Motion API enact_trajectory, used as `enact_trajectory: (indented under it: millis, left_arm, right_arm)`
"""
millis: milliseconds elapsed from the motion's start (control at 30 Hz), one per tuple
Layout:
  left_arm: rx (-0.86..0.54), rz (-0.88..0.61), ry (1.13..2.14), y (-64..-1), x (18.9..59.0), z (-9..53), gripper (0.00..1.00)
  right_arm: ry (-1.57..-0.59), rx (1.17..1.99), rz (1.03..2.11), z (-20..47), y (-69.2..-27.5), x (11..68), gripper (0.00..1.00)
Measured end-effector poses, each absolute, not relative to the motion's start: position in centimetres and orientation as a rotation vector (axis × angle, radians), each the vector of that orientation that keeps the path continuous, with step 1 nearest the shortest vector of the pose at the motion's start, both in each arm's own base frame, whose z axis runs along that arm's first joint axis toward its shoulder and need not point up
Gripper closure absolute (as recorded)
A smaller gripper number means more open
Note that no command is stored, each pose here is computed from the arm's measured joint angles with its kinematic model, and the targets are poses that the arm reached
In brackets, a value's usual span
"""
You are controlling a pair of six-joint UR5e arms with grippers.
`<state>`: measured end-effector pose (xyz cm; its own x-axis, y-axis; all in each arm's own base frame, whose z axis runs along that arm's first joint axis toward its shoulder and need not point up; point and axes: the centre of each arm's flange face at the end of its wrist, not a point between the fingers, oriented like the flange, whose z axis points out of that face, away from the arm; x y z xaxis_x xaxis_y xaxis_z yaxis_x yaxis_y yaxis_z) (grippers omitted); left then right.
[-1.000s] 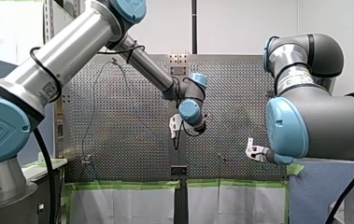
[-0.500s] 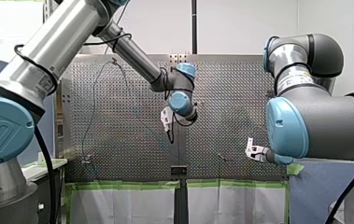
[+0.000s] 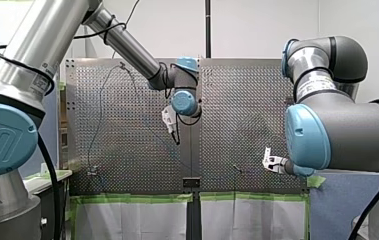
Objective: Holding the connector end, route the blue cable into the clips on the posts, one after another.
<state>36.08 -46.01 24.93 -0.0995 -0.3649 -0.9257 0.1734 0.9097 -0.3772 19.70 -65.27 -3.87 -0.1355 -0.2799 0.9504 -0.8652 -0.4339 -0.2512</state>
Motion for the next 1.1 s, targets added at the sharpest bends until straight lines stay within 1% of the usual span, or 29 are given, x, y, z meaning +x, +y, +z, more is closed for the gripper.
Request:
enact_trajectory:
  millis: [300, 667, 1100]
  left_arm:
    - [-0.223, -0.461, 1.539, -43.7, 35.0, 26.6, 0.0]
    - [-0.266, -0.534, 1.445, -41.3, 32.5, 28.9, 0.0]
    - [-0.306, -0.603, 1.338, -38.5, 29.5, 30.9, 0.0]
  right_arm:
    - [-1.303, 1.658, 1.528, -4.1, -65.2, 18.6, 1.0]
    - [-1.294, 1.686, 1.463, -4.0, -64.8, 17.6, 1.0]
    - [-1.279, 1.604, 1.426, -0.1, -63.6, 16.5, 1.0]
